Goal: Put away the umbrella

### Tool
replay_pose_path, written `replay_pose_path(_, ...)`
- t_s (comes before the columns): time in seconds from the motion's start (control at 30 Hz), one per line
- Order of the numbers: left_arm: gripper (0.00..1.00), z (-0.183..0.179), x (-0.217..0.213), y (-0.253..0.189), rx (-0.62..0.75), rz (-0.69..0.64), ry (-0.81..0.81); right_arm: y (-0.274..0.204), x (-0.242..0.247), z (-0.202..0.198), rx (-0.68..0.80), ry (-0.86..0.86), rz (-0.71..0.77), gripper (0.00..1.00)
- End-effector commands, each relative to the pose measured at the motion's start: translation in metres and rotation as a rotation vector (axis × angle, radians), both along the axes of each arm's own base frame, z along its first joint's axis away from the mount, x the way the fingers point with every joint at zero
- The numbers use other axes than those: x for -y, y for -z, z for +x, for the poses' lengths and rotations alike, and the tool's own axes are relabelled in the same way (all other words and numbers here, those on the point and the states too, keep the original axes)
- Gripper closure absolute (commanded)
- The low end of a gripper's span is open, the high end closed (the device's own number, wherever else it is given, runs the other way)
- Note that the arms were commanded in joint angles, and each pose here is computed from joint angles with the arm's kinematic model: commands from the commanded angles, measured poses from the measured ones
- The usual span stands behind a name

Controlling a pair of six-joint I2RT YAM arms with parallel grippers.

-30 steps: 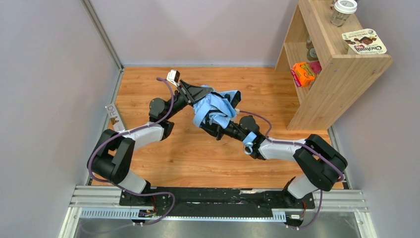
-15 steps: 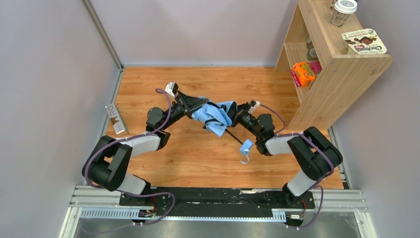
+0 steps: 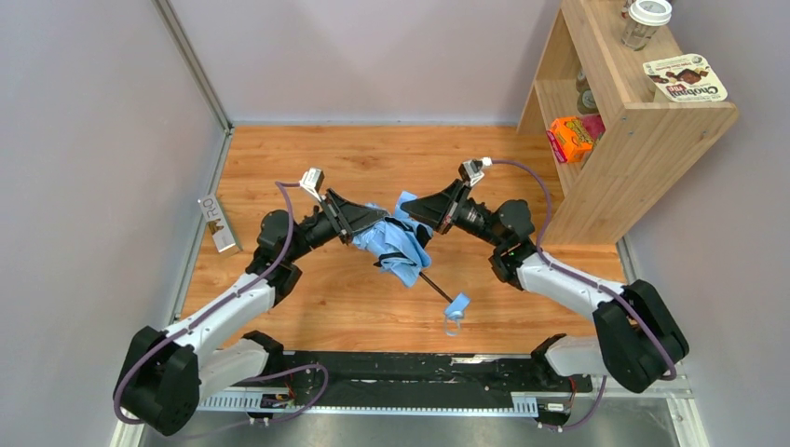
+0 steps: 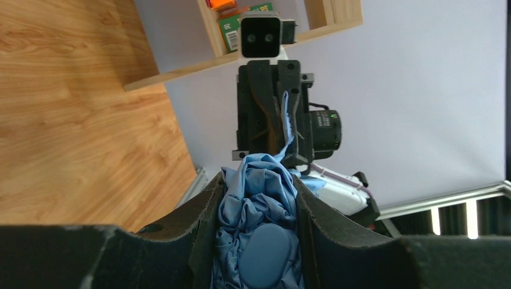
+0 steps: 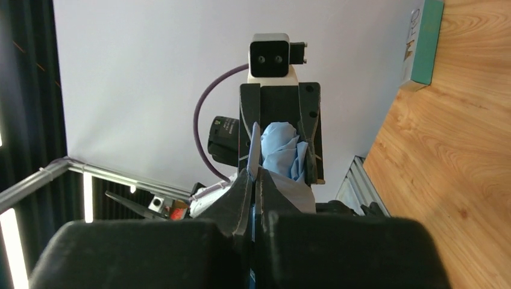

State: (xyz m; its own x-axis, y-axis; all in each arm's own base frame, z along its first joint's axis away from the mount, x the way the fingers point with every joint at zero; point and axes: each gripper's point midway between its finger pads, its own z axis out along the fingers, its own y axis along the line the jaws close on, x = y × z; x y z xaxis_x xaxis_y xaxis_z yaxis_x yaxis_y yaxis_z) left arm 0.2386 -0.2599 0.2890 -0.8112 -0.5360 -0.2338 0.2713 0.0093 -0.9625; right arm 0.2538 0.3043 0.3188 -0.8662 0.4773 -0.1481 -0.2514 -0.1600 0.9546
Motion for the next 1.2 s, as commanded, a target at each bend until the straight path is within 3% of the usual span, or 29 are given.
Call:
replay_pose_path(0.0,1.00,-0.018,0.000,0.063,-0.093,0.230,0.072,-0.078,0.013,-0.004,0.299,0.126,0.036,1.00)
replay_pose_path(0.23,1.00,-0.017,-0.005,0.080,-0.151,0.239,0.030,-0.117,0.016,-0.038,0.509,0.150,-0.013,1.00)
replay_pose_path(0.4,1.00,-0.010,-0.013,0.096,-0.225,0.295,-0.033,-0.134,0.011,-0.054,0.547,0.112,0.015,1.00)
replay_pose_path(0.73,1.00,-0.001,-0.024,0.092,-0.246,0.413,-0.112,-0.112,-0.055,-0.096,0.785,-0.028,-0.319,1.00)
replay_pose_path(1.0,1.00,0.002,-0.024,0.080,-0.218,0.399,-0.112,-0.041,-0.082,-0.121,0.784,-0.136,-0.563,1.00)
replay_pose_path(1.17,1.00,0.005,-0.018,0.061,-0.127,0.366,-0.087,-0.030,-0.057,-0.093,0.696,0.040,-0.647,1.00)
